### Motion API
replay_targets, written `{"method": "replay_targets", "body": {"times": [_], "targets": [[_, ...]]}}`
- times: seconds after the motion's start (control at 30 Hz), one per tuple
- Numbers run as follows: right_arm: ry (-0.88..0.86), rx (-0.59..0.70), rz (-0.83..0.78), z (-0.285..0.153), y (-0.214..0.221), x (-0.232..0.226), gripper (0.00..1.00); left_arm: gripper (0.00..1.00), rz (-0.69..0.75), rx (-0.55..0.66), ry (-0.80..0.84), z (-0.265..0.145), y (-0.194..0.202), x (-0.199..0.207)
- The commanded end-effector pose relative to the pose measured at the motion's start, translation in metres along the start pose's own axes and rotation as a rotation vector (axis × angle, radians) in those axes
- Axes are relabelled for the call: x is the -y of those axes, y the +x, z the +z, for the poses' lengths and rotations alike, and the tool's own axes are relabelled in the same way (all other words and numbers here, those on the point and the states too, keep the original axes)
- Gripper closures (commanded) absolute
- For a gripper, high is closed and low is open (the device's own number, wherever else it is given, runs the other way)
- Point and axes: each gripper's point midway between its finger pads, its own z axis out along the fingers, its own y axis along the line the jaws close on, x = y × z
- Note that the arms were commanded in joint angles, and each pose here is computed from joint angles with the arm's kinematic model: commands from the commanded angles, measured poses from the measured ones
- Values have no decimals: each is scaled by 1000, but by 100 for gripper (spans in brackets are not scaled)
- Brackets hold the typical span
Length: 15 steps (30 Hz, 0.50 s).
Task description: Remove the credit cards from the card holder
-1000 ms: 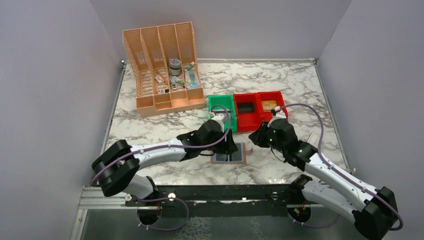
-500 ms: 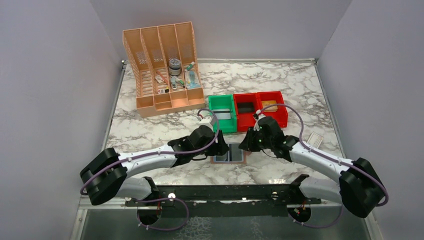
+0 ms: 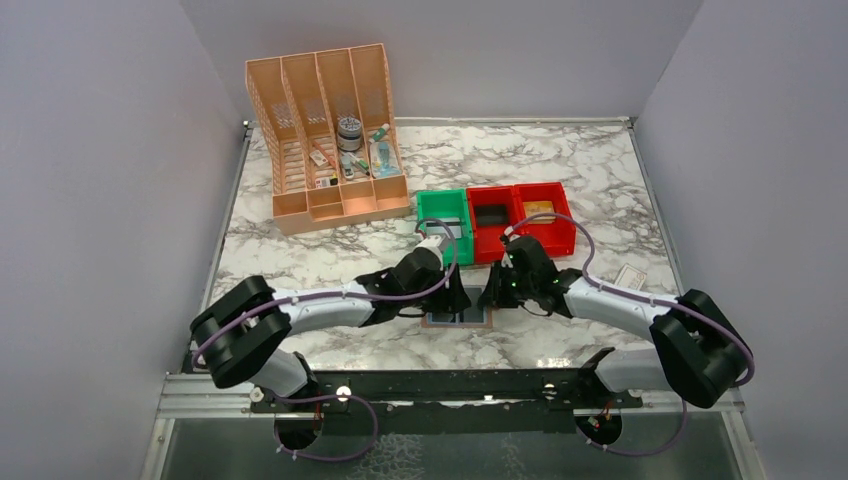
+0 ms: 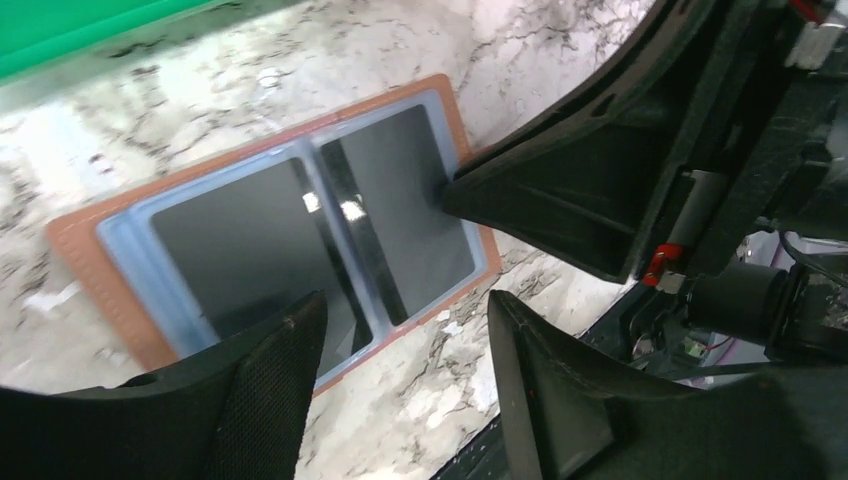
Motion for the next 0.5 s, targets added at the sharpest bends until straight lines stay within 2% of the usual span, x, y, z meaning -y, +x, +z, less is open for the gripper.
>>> {"method": "replay_targets", "body": {"times": [0.0,0.23,0.47], "targets": [[93,25,31,8,2,22,85,40,47,-32,125,13,-8,34],[207,6,64,9,16,49,87,43,34,-70,66,27,1,21],[199,3,69,11,19,49,88,45,-4,-88,24,33,13,5]]}}
